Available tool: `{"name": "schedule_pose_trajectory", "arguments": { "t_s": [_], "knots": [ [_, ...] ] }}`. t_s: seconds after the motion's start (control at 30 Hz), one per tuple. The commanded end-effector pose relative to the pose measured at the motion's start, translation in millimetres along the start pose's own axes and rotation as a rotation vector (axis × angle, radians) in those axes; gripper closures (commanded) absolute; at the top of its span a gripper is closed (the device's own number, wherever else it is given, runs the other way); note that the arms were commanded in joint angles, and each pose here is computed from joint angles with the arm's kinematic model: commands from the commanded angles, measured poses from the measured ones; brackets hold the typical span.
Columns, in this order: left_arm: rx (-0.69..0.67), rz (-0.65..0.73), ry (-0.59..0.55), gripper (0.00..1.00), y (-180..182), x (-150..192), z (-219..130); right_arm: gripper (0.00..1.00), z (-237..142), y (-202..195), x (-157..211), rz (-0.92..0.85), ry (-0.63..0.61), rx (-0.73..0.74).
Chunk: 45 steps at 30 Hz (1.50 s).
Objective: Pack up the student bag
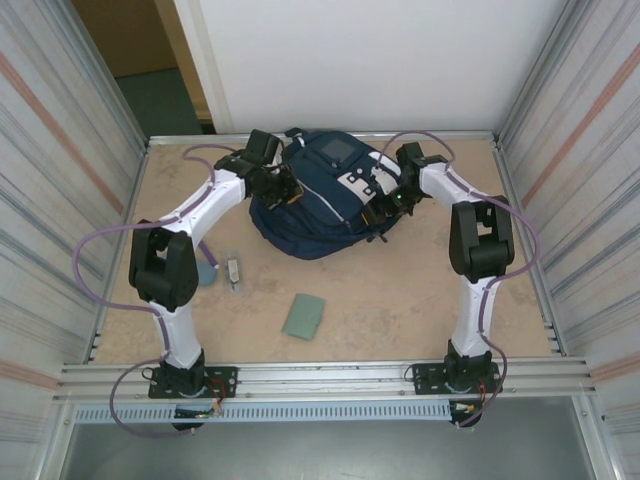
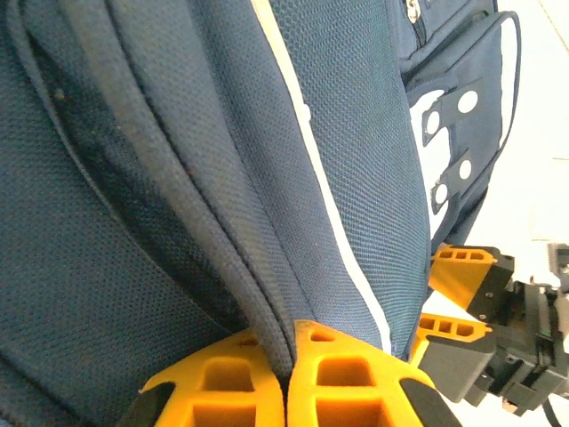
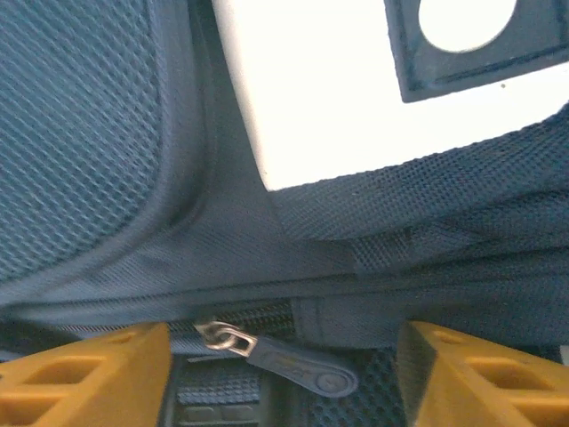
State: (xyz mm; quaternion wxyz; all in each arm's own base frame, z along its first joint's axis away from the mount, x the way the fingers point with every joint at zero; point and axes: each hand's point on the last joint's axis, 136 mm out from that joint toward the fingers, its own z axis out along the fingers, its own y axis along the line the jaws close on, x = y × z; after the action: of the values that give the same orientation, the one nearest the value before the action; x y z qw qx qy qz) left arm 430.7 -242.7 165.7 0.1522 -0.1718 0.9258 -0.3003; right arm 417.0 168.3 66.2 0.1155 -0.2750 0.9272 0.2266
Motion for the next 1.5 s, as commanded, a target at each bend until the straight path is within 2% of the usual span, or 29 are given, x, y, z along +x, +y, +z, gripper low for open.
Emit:
{"name": "schedule_pose_trajectory", "arguments": {
  "t_s": [0.0, 0.13, 0.37, 0.5, 0.63, 0.8, 1.0, 1.23, 1.47],
  "knots": [
    [0.137, 0.035, -0.029, 1.0, -35, -4, -38, 0.42, 4, 7, 22, -0.016, 0.084, -0.031],
    [0.147, 0.028, -0.027, 1.0, -34, -8, -38, 0.67, -4, 16, 15, -0.028, 0.024, -0.078],
    [0.14, 0.009, -0.01, 1.0, -24, -11, -32, 0.88, -19, 30, 5, -0.061, -0.059, -0.108],
    [0.141, -0.007, -0.016, 1.0, -19, -15, -25, 0.9, -27, 38, 1, -0.07, -0.087, -0.127],
    [0.136, -0.014, -0.015, 1.0, -15, -17, -22, 1.0, -32, 42, 0, -0.074, -0.092, -0.105],
    [0.126, -0.064, -0.032, 1.0, -4, -20, -16, 1.0, -22, 42, 13, -0.029, 0.013, 0.038],
    [0.113, -0.122, -0.045, 1.0, 15, -20, -5, 1.0, -19, 71, 42, 0.044, 0.226, 0.08],
    [0.124, -0.149, -0.033, 1.0, 24, -20, 0, 1.0, -15, 97, 61, 0.05, 0.347, 0.046],
    [0.136, -0.16, -0.011, 1.0, 20, -13, 10, 1.0, 1, 138, 43, -0.012, 0.305, -0.134]
  ]
}}
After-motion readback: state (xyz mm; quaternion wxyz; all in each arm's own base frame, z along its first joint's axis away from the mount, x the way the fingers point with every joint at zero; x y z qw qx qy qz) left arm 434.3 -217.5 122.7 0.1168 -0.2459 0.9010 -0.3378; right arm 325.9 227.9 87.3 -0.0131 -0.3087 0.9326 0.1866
